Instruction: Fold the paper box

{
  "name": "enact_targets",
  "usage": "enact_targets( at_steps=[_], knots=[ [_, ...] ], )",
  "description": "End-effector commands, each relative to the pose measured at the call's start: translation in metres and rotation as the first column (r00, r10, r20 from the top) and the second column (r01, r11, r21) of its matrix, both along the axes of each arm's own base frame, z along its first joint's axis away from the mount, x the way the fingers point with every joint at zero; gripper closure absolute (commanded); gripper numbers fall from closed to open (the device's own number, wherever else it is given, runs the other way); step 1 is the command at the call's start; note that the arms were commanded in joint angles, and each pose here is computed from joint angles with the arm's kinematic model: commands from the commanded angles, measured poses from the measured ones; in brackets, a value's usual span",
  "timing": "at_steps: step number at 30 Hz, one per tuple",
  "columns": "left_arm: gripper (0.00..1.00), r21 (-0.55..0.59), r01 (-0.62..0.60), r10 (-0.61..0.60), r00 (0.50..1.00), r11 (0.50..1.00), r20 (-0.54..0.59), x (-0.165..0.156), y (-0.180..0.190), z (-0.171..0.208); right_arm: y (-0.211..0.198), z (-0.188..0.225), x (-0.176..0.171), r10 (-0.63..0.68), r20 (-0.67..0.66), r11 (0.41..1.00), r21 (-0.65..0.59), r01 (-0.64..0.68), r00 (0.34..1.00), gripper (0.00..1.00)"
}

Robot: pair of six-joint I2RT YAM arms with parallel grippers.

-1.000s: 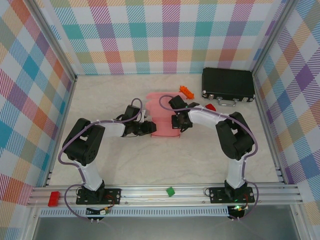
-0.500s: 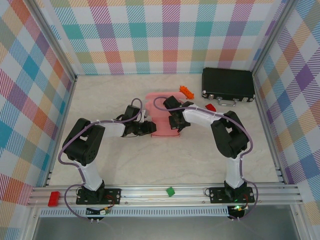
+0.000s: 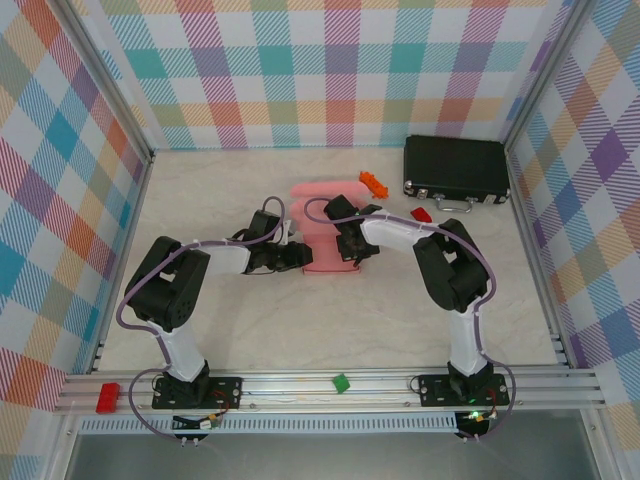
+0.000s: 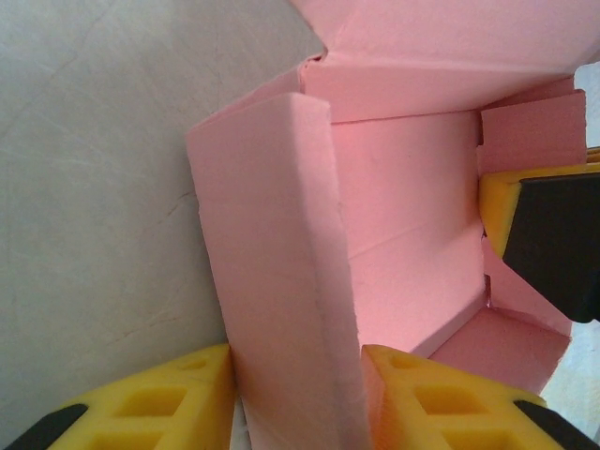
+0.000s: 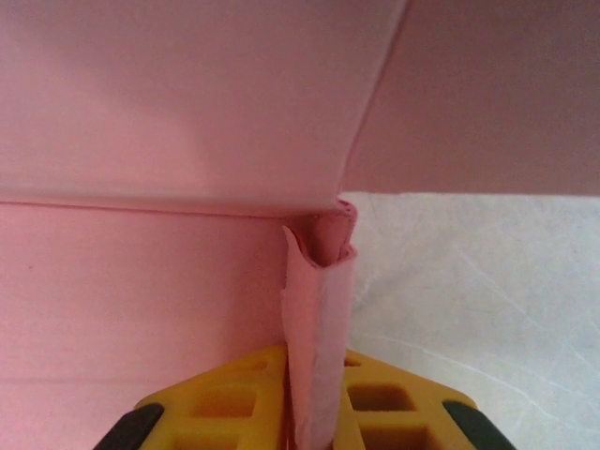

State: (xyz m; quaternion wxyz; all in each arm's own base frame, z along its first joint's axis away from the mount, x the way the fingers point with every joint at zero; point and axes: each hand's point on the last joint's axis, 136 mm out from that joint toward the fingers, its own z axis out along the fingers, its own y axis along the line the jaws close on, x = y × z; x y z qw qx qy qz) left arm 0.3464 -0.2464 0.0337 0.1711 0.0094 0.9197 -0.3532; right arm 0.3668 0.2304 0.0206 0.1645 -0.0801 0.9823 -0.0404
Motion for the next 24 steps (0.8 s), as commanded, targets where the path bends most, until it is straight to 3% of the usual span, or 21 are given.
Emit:
enact_targets(
  at_steps=[1,24],
  knots=[
    [0.62,-0.007,0.018,-0.018,1.0,1.0,-0.025,-0.01,-0.004,-0.006,-0.017,-0.021,-0.016,-0.004,-0.082,0.997,-0.082,-0.003,0.997,0.86],
    [0.63,-0.003,0.014,-0.014,1.0,1.0,-0.025,-0.01,-0.002,-0.005,-0.049,-0.039,-0.025,-0.058,-0.129,0.96,-0.279,0.02,0.99,0.85]
  ],
)
